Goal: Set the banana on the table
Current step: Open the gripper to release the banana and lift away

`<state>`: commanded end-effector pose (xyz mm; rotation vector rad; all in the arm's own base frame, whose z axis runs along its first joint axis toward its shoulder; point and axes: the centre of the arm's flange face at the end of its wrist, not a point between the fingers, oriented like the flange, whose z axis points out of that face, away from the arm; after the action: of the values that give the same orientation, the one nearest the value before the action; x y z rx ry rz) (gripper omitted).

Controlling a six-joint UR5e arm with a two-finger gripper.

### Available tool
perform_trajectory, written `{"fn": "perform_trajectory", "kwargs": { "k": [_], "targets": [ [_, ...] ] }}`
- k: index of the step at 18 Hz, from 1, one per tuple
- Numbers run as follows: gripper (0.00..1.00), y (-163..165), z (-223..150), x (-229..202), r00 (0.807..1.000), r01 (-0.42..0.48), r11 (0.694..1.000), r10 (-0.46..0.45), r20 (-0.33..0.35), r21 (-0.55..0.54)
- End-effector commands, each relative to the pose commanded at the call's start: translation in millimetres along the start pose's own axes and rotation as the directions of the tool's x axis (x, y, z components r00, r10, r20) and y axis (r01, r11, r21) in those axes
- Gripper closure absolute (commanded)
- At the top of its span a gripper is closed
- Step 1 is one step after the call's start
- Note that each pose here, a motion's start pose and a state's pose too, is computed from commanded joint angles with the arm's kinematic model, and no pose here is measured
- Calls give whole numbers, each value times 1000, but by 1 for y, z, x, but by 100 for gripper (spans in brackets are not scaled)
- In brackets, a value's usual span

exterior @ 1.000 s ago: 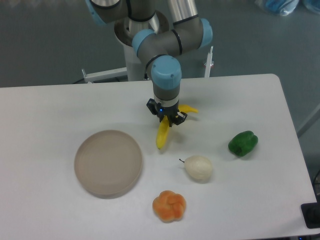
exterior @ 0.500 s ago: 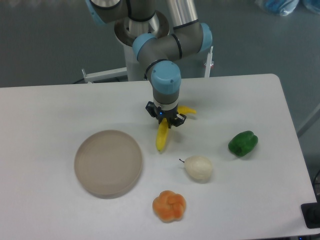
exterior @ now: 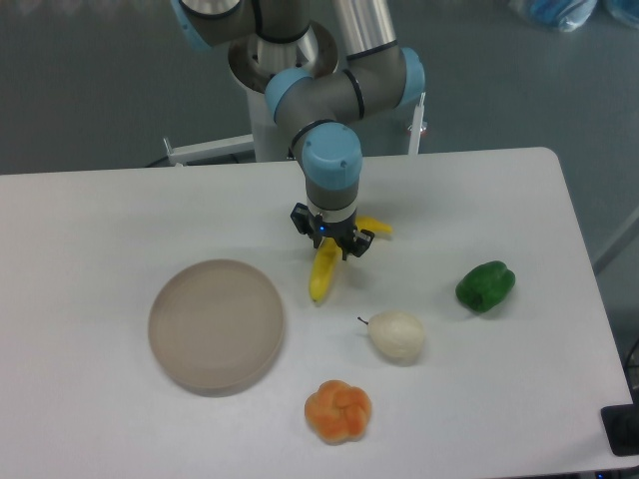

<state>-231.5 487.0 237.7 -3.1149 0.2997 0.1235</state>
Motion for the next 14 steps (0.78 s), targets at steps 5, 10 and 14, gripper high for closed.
{"fn": "perform_trajectory", "kwargs": {
  "k": [5, 10, 14],
  "targets": [
    [0, -16, -41, -36, 995, 6, 999, -10, 95, 40],
    [0, -18, -66, -74, 988, 18, 996, -30, 151, 83],
    [0, -39, -69, -102, 981, -78, 993, 61, 184, 84]
  ]
}}
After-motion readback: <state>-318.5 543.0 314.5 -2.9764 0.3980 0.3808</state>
